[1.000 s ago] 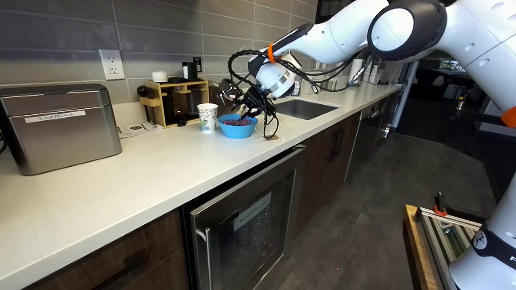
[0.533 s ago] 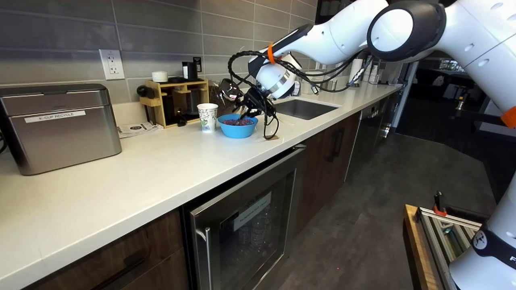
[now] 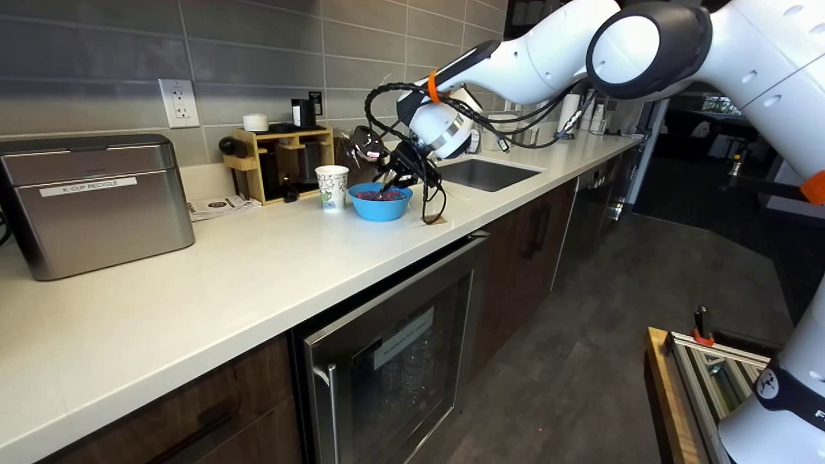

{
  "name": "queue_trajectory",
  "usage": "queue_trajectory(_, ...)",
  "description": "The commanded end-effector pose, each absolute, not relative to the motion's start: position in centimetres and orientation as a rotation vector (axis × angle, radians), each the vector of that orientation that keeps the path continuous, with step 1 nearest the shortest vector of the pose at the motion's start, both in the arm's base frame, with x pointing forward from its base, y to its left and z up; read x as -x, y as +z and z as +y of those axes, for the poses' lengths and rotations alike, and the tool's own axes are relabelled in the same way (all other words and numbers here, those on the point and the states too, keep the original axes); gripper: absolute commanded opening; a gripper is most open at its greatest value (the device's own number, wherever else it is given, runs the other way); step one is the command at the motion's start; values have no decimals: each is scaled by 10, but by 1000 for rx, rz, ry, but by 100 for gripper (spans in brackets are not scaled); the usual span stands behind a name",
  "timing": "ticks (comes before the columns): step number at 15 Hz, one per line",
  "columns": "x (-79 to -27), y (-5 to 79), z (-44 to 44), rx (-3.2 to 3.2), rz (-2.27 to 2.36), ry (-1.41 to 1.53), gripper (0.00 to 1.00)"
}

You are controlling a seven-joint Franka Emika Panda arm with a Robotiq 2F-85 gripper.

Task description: Put some of the contents of the blue bowl into the paper cup using the silver spoon

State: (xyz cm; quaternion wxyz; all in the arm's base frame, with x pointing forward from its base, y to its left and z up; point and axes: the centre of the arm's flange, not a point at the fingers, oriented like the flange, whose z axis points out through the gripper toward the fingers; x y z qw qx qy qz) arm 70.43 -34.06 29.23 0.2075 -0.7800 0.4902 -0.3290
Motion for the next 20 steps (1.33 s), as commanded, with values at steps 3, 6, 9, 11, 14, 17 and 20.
queue_trajectory(3,-707,281,-346,2166,1366,-937,36)
queue_trajectory(6,-706,280,-346,2166,1368,-937,27)
queue_trajectory(9,-706,280,-346,2167,1367,-938,22)
queue_trajectory(11,-706,279,-346,2168,1367,-936,17)
queue_trajectory(14,-706,279,-346,2168,1367,-936,9)
queue_trajectory(17,-705,278,-347,2169,1368,-936,2)
queue_trajectory(20,-705,279,-347,2169,1366,-938,0)
